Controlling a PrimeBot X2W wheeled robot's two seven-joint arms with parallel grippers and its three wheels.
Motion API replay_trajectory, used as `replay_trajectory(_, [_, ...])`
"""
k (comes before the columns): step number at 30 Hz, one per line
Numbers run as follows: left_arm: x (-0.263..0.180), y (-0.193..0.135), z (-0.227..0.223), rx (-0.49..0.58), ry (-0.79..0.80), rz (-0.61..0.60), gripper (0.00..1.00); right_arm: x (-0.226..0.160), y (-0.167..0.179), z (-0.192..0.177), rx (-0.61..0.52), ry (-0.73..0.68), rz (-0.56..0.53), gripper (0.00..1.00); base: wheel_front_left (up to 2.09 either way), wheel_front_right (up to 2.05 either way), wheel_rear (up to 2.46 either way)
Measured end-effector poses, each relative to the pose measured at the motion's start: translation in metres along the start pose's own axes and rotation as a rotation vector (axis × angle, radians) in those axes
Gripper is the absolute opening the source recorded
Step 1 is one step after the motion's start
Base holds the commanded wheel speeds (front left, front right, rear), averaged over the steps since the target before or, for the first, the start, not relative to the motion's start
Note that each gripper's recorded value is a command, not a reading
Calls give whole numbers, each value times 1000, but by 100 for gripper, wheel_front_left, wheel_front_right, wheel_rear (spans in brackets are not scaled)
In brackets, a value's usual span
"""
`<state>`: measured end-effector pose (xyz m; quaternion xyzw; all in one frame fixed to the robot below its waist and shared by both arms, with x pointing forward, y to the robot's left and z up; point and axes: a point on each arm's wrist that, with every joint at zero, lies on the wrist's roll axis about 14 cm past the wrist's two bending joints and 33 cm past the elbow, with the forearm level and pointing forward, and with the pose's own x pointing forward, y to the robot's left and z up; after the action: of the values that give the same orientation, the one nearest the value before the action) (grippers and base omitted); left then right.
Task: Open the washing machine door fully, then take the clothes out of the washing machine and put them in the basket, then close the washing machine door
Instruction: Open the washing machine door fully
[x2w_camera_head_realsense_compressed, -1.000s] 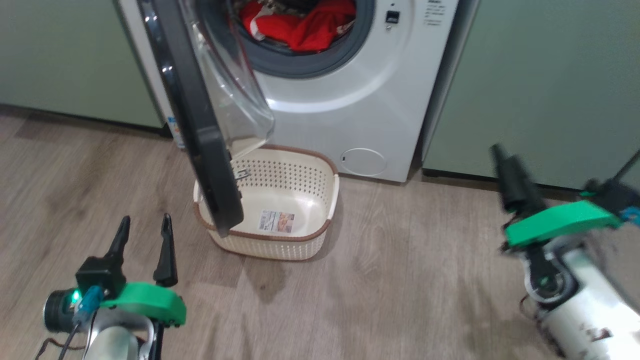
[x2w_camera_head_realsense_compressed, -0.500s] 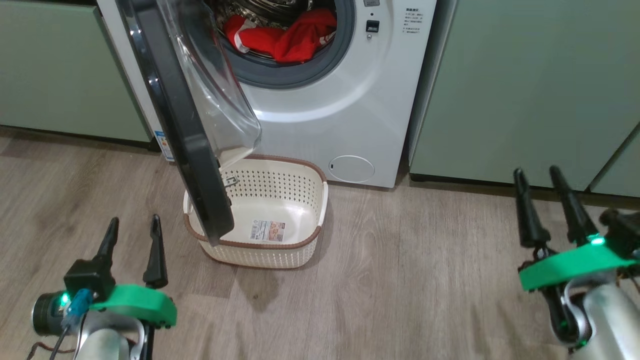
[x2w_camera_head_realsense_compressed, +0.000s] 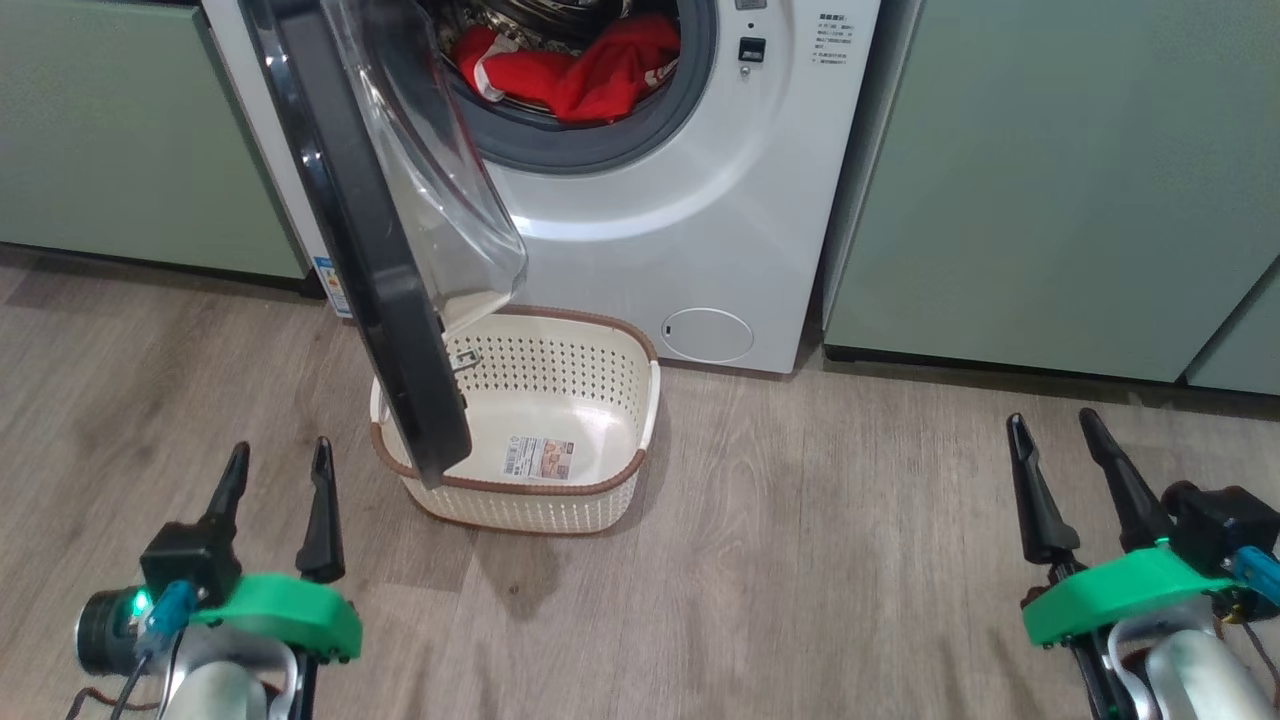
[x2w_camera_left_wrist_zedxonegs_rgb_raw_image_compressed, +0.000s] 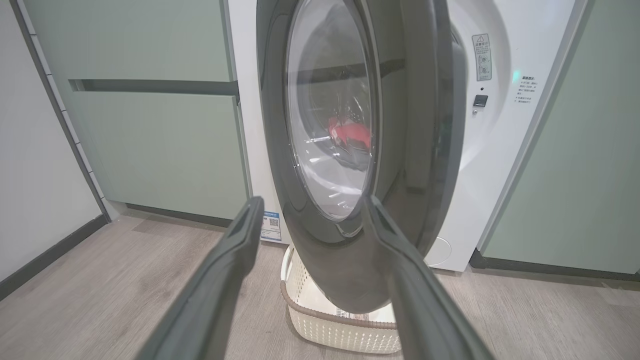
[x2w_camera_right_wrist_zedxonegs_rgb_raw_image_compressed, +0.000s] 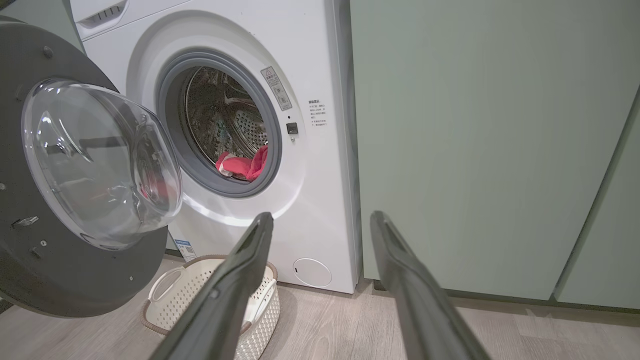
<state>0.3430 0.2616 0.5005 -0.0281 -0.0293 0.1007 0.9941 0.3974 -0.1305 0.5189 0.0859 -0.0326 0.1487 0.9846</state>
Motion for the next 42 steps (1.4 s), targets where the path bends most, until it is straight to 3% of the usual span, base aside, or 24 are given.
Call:
replay_trajectory(20, [-2, 1, -2, 8, 7, 1, 100, 0, 2, -2, -16, 4, 0, 100, 0, 0, 0])
replay_trajectory(21, [-2, 1, -2, 7, 7, 0, 67, 0, 2, -2, -16, 4, 1, 100, 0, 0, 0])
replay_trajectory(22, [-2, 2, -2, 5, 7, 2, 17, 0, 2, -2, -16, 4, 1, 100, 0, 0, 0])
replay_trajectory(23, [-2, 3, 0, -21, -2, 5, 0, 0, 2, -2, -15, 4, 0, 100, 0, 0, 0])
replay_trajectory(29, [-3, 40, 22, -99, -81, 149, 0, 1, 5, -3, -9, 3, 3, 100, 0, 0, 0])
replay_trajectory(33, [7, 56, 60, -128, -201, 210, 0, 2, 7, -4, -4, 4, 6, 100, 0, 0, 0])
replay_trajectory(37, [25, 54, 124, -153, -377, 205, 0, 2, 8, -4, -2, 6, 9, 100, 0, 0, 0])
replay_trajectory(42, [41, 24, 215, -175, -571, 114, 0, 3, 8, -7, 0, 12, 9, 100, 0, 0, 0])
